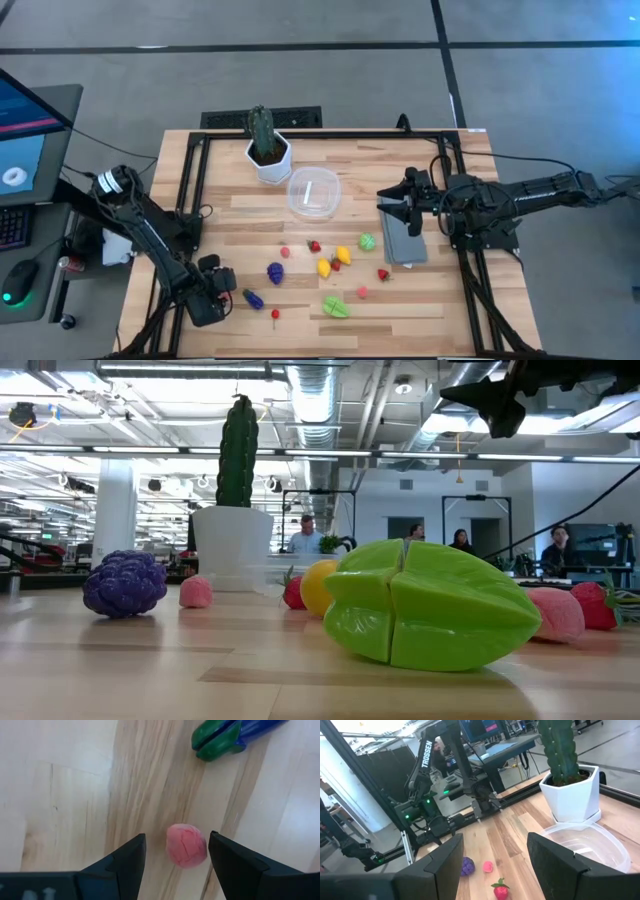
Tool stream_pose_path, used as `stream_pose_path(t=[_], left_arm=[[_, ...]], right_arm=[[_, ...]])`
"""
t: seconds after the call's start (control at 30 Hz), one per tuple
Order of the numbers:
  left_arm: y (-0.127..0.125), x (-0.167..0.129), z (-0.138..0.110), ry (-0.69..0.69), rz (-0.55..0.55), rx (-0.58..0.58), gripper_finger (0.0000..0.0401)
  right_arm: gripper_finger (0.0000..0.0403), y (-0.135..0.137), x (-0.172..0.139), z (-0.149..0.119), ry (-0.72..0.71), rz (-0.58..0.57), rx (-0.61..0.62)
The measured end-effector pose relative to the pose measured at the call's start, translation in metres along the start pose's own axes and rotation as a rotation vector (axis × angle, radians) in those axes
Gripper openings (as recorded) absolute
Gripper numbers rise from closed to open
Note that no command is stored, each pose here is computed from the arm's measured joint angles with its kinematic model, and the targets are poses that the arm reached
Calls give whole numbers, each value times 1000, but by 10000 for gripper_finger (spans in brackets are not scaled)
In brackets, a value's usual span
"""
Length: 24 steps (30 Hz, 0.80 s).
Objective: Pick and placing Produce into tupperware
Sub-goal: Put the left peach into the transparent bin
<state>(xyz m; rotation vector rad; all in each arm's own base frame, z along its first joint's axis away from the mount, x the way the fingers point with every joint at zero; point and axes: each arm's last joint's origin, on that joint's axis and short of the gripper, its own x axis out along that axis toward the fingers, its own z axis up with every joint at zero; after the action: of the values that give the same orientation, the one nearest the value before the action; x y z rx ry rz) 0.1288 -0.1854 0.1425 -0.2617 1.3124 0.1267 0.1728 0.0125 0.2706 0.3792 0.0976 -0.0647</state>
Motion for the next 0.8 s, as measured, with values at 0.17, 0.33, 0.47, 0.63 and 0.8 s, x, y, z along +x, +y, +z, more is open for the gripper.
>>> stream_pose_path(t=[0.17,0.33,0.47,0.63,0.8], left_arm=[[-2,0,1,-7,-17,14,206],[-2,0,0,-5,-18,15,206],[-2,0,0,-6,-17,15,206],[-2,0,1,-8,-16,15,206],[-2,0,1,-8,-16,13,206]], right_arm=[[243,0,0,0,0,0,0],[243,0,0,0,0,0,0],[243,0,0,0,0,0,0],[243,0,0,0,0,0,0],[243,0,0,0,0,0,0]])
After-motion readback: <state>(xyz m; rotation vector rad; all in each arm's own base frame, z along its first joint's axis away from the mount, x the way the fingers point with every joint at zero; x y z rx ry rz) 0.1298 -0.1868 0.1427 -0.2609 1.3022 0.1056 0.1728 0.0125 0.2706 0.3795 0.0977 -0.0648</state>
